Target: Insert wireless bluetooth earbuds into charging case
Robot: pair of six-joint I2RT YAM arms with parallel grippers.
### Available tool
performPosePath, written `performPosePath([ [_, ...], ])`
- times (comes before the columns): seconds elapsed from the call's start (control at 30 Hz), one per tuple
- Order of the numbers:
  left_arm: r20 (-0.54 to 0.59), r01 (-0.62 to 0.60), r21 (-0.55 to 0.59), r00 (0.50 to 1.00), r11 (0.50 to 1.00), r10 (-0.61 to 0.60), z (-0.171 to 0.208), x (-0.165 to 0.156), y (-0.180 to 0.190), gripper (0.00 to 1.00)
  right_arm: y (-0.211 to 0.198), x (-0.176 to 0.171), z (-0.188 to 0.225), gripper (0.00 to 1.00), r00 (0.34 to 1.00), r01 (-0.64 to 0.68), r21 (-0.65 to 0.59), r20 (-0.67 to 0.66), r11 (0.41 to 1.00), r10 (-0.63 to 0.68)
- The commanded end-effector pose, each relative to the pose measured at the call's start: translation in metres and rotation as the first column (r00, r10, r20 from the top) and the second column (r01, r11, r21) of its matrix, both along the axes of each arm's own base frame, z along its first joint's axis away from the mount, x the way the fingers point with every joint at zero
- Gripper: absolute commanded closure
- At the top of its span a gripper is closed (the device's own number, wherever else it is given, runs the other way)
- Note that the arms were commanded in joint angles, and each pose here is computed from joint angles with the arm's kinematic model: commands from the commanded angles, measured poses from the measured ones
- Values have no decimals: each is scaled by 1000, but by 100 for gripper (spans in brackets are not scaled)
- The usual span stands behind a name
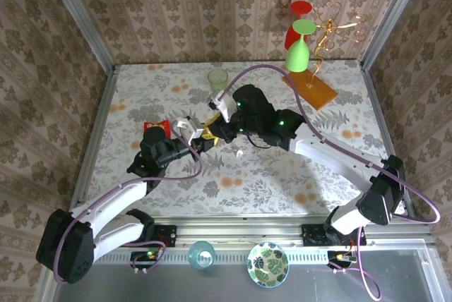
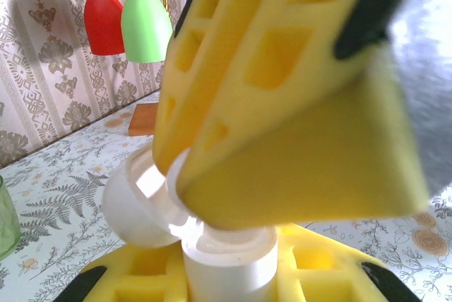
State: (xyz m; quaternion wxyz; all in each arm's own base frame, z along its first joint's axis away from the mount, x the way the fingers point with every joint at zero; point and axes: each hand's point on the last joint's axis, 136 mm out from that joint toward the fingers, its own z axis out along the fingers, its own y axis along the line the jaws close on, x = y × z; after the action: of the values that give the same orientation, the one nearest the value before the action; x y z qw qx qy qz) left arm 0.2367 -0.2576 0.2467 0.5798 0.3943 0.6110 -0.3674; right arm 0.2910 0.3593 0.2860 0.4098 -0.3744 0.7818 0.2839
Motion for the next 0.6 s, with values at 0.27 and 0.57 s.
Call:
performPosePath([
  [0.27,76,28,-70,997,997,-23,31,-1,-3,100,0,3,20,84,1000,-1,145,-18,989,3],
  [0.57,21,-1,-120,1000,993,3,35,8,-4,100,2,1,35,86,997,-28,253,78,967,8],
])
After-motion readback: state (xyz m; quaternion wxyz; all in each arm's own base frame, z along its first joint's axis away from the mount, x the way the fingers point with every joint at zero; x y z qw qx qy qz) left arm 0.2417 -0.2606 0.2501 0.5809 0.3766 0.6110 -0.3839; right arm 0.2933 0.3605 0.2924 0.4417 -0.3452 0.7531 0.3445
